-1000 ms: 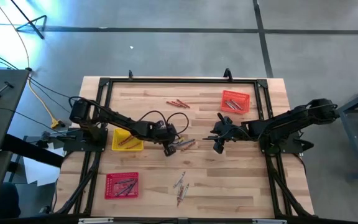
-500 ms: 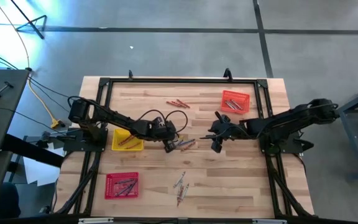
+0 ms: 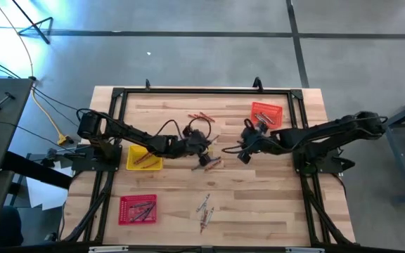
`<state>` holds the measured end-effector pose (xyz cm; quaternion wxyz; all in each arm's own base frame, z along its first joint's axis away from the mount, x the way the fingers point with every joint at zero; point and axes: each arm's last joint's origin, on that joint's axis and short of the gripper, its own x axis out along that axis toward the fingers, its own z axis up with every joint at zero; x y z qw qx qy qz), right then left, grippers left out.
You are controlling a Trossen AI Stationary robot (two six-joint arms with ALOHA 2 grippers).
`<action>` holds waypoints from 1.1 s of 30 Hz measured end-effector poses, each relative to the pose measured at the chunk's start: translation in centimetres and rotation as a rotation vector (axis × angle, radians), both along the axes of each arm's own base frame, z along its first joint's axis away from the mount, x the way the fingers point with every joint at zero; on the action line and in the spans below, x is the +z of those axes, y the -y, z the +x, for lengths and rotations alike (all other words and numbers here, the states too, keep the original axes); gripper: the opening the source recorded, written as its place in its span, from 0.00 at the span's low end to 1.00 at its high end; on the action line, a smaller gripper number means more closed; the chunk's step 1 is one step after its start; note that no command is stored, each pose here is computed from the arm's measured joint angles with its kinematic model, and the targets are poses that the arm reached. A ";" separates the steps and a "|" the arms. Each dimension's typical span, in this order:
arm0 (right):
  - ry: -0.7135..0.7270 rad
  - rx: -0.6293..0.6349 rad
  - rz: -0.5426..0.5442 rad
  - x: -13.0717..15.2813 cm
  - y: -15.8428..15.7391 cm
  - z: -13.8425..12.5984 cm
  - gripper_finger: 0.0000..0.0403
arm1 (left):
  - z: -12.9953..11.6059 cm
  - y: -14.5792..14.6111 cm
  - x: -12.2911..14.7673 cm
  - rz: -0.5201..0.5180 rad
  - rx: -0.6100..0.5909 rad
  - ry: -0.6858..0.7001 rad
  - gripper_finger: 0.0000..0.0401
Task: Sort crayons
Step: Put the gray crayon into the orange bin
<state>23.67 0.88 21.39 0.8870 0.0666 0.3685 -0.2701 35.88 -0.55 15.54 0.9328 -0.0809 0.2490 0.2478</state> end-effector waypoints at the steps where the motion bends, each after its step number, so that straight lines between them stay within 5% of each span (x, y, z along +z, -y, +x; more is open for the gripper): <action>1: 0.000 -0.033 -0.014 0.3 0.2 -0.4 0.31 | 0.3 0.0 0.5 0.023 0.006 0.048 0.00; 9: 0.187 -0.233 -0.124 3.7 1.1 -3.1 0.31 | 1.4 -0.3 4.5 0.218 0.058 0.400 0.00; 21: 0.483 0.161 -0.119 7.1 -1.1 -0.8 0.31 | 1.6 0.6 6.0 0.211 -0.032 0.550 0.00; 33: 0.550 0.271 -0.079 7.6 -1.8 -0.6 0.31 | 1.6 2.8 6.9 0.259 -0.094 0.584 0.00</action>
